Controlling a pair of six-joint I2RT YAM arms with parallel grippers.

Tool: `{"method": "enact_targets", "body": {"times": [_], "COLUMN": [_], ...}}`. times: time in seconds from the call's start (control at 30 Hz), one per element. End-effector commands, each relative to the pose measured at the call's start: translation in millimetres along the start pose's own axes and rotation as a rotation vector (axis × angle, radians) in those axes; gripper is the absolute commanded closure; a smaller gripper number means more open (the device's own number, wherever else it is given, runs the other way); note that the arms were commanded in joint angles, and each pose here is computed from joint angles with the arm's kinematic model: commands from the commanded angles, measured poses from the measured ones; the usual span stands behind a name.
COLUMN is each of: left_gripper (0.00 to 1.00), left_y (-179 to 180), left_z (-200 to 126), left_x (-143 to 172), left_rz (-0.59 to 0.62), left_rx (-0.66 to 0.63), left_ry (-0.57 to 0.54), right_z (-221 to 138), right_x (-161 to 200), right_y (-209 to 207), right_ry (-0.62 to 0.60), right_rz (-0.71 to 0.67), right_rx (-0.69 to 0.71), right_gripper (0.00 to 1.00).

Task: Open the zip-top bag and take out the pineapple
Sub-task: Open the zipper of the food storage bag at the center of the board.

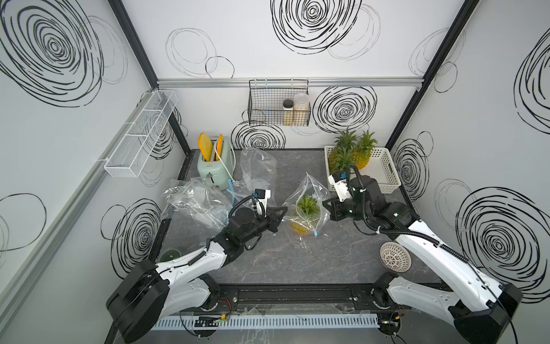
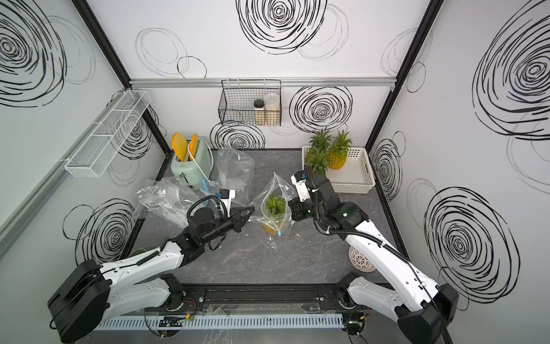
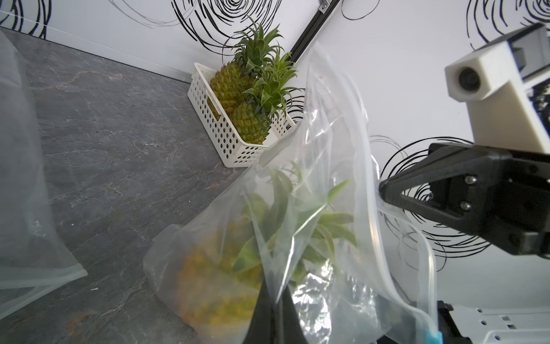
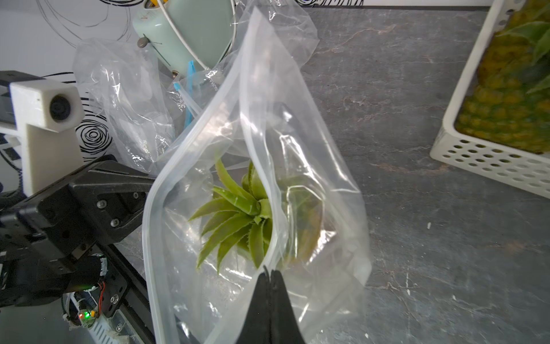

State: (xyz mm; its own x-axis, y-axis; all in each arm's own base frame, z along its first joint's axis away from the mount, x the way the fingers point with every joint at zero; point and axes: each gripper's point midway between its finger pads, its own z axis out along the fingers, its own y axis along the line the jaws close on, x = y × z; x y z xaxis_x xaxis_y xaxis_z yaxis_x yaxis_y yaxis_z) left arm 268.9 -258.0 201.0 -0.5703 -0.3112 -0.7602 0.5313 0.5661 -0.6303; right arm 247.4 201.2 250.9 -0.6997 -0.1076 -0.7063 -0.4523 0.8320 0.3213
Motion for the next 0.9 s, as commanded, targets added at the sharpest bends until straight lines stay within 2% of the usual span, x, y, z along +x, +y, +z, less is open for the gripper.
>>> {"method": "enact_targets", "body": {"times": [0.0,0.3,0.47,0.53,0.77,0.87], "left_gripper": [1.0,1.0,1.0,1.0,1.0,1.0], "left_y": [-3,-1,-8,-13,-29,-29], "left_z": [-6,-12,-10,-8,-2,-1], "left_x": [-15,-12,-13,-15,-17,-15], "left_rz": [0.023,0.011,0.016,0.02,0.046,0.049], "left_rx": [0.007,0.006,0.021,0.031,0.051,0.047], "left_ry": [-0.064,-0.07,-0.069,-0.07,-0.069,-0.067], "right_z": [-16,-17,-17,-19,-41,-51], "right_x": [-8,-2,-7,-10,-34,-42], "right_y": [-14,-25,-8,2,28,50], "right_ry": [-0.032,-0.021,-0.032,-0.03,-0.067,-0.074], "right_rz": [0.016,0.036,0.019,0.01,-0.019,-0.045], "right_rx": [0.055,0.067,-0.027,-0.078,-0.157,-0.231], "right_gripper": [1.0,1.0,1.0,0.94,0.84,0.8]}}
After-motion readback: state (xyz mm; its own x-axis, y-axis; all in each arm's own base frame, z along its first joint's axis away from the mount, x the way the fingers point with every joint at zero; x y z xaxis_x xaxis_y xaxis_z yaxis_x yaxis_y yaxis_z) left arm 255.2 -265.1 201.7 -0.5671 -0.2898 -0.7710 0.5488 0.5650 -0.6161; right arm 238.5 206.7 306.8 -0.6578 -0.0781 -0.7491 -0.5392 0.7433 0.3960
